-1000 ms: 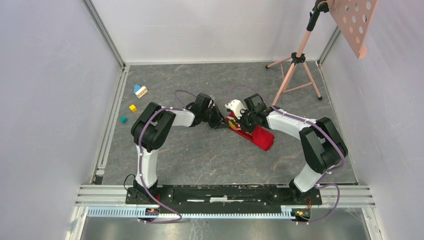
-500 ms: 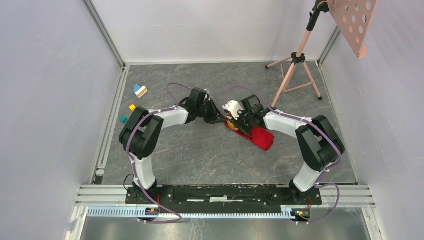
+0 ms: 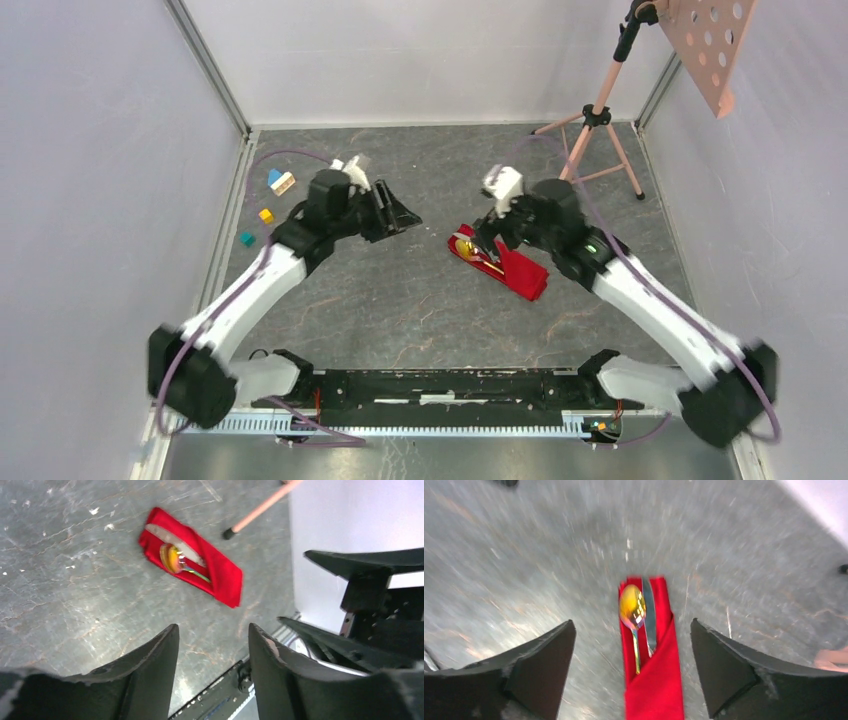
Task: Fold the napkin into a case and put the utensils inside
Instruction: Reset both arms
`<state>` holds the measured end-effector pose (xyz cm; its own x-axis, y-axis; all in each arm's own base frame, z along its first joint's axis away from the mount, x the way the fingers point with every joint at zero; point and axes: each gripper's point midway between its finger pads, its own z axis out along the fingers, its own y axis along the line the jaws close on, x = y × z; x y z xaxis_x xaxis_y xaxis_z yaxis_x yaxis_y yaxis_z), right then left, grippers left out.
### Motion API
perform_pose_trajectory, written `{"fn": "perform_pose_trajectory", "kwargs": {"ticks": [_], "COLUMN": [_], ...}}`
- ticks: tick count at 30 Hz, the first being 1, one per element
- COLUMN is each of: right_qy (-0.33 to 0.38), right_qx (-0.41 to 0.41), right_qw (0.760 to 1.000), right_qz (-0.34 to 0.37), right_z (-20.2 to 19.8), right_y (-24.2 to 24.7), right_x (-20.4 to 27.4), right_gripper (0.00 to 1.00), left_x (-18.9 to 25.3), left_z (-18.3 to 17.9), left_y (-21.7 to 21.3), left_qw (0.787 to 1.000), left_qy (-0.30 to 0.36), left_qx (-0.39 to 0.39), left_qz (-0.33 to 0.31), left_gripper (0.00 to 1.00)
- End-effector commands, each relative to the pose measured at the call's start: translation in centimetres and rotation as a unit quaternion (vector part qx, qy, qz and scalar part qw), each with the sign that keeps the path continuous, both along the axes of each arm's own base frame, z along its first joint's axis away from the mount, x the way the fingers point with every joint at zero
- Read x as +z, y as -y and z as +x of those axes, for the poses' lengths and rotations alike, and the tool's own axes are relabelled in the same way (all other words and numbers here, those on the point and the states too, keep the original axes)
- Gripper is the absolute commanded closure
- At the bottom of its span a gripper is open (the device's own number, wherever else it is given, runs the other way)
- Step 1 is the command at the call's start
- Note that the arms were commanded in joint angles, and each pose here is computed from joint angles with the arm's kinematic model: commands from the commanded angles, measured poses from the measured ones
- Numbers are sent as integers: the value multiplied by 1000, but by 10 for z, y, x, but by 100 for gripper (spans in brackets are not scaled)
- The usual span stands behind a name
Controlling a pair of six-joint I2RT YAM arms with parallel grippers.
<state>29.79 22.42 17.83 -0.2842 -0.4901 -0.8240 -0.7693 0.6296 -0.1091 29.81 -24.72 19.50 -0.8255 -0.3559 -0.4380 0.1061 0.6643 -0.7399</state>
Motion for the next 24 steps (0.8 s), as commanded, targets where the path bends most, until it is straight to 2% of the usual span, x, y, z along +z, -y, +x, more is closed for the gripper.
{"fn": "perform_pose_trajectory", "kwargs": {"ticks": [1, 4, 6, 12, 14, 16, 24], "right_qy": [71, 93, 123, 234, 261, 276, 287], "right_qx": [-57, -122, -158, -216, -236, -246, -275], "right_qw": [986, 963, 944, 892, 873, 865, 850], "right_qz": [140, 221, 260, 321, 336, 340, 346], "right_z": [-38, -64, -84, -133, -145, -151, -156], "right_y": [23, 53, 80, 149, 169, 179, 195], "right_x": [105, 151, 180, 243, 257, 265, 271], "right_gripper": [2, 2, 2, 2, 2, 2, 2], "left_x": [81, 131, 165, 245, 258, 266, 266], "left_z": [-42, -69, -86, -134, -144, -152, -165], "left_y": [-27, -46, -57, -91, -104, -113, -124], "left_qw": [992, 982, 972, 940, 933, 927, 926], "left_qy": [122, 188, 232, 340, 359, 372, 373], "left_qx": [-33, -31, -26, 5, 24, 38, 54], "left_qz": [18, 14, 5, -20, -17, -17, -20], "left_gripper": [34, 27, 19, 7, 6, 5, 3]}}
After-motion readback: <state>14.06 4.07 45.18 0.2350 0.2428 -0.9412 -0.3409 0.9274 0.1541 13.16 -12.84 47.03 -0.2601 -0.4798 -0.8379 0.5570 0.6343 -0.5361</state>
